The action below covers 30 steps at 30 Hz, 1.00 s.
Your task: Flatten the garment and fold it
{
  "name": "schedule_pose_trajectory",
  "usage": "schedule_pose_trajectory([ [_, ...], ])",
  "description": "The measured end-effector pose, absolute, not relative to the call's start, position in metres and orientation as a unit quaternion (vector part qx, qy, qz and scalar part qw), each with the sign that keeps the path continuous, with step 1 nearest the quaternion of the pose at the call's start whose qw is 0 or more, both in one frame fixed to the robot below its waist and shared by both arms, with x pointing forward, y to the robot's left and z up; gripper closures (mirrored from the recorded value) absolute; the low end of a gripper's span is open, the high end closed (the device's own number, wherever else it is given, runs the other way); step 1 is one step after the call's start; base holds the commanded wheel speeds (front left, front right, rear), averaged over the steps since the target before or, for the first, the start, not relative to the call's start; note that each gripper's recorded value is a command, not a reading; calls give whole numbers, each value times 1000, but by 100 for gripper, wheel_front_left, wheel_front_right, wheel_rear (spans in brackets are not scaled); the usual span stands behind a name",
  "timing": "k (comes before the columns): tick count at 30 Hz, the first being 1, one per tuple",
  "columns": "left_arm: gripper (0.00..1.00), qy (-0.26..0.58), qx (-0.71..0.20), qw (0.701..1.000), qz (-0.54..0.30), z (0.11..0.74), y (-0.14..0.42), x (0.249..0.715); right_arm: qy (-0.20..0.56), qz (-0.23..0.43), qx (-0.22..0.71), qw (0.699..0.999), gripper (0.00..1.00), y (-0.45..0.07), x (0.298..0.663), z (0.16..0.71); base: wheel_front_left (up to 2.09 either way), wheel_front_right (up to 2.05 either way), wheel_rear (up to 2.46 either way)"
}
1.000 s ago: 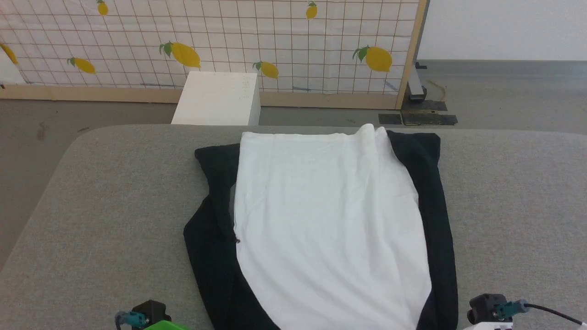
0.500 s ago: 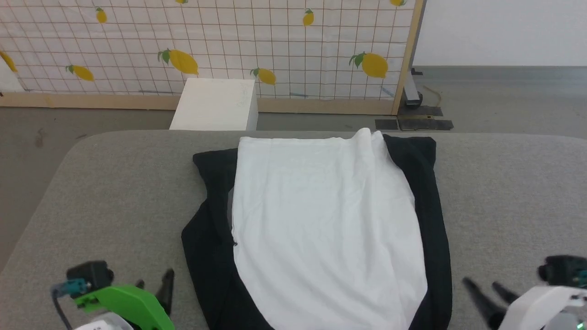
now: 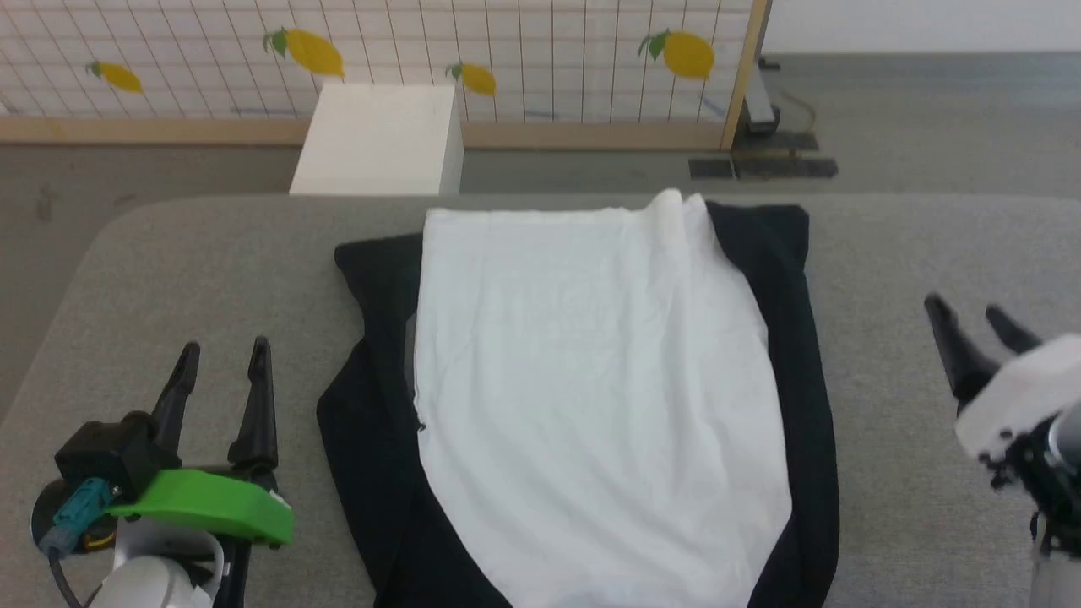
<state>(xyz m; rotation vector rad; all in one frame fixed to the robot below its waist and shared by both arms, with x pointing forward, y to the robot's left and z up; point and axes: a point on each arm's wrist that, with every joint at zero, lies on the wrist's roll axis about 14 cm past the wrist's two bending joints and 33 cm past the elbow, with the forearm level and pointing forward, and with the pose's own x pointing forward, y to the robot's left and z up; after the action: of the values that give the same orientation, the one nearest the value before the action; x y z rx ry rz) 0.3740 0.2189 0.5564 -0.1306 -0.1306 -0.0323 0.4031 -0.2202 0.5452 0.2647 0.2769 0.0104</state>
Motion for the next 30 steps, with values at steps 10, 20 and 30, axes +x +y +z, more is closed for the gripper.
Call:
schedule_pose_trajectory([
  [10,0,-90,-76,993,-23,552,217,417,163,10,75,984,0,-220,511,554,0,0,0],
  [20,0,-76,-85,993,-20,520,217,449,284,-4,12,959,0,-221,594,501,0,0,0],
  [30,0,-34,-74,997,-4,471,226,466,404,-6,-50,914,0,-219,625,403,0,0,0],
])
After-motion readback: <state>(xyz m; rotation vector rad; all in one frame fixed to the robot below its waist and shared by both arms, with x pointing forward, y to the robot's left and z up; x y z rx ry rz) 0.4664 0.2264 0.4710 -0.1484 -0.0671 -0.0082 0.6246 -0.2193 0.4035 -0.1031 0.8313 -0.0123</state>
